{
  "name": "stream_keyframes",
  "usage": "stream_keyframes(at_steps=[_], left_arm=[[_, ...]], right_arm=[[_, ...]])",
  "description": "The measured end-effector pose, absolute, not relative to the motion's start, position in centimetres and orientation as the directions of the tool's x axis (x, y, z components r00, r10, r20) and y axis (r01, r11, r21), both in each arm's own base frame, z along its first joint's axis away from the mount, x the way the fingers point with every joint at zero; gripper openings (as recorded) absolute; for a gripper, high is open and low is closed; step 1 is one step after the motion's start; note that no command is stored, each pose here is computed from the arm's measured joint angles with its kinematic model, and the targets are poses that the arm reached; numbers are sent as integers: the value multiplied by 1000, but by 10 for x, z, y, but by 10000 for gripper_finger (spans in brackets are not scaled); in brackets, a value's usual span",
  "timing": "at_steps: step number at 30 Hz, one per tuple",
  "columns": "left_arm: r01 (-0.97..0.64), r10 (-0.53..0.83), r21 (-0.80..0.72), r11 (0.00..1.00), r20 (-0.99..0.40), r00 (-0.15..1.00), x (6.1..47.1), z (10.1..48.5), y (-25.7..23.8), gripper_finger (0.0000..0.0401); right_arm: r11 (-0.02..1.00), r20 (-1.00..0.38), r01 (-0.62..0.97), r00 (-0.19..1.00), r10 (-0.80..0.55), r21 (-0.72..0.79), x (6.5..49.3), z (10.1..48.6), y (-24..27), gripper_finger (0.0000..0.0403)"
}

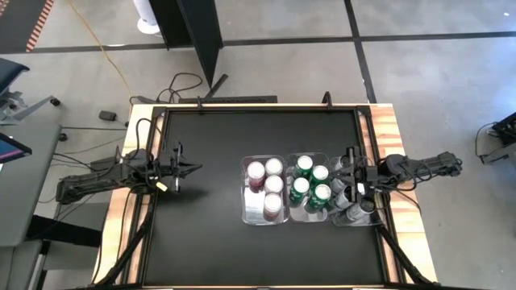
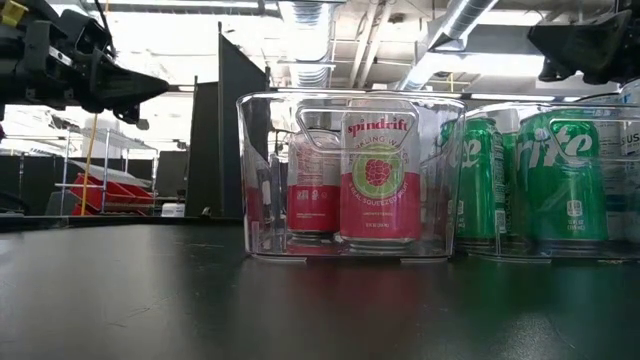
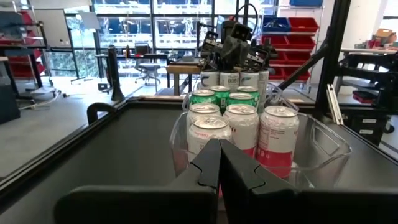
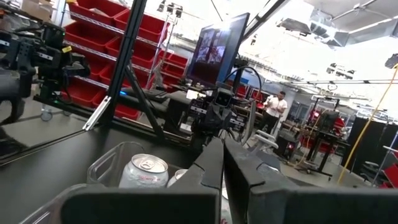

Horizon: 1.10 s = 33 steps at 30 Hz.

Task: Sort soda cans
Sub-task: Return to Home Position

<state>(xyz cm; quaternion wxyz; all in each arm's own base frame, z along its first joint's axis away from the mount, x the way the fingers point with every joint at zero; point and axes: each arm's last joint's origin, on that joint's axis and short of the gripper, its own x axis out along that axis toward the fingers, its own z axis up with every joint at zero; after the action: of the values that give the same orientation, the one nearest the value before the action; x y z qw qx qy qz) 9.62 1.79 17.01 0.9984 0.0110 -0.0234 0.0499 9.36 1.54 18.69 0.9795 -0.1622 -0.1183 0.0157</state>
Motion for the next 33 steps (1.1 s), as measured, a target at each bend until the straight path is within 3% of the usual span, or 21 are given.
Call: stream_keyframes(at_steps=[33], left_arm=[[-100, 99, 20, 995, 47, 994, 96, 170, 18, 0]], right_arm=[[946, 208, 2, 976, 69, -325, 94, 185, 15, 29]])
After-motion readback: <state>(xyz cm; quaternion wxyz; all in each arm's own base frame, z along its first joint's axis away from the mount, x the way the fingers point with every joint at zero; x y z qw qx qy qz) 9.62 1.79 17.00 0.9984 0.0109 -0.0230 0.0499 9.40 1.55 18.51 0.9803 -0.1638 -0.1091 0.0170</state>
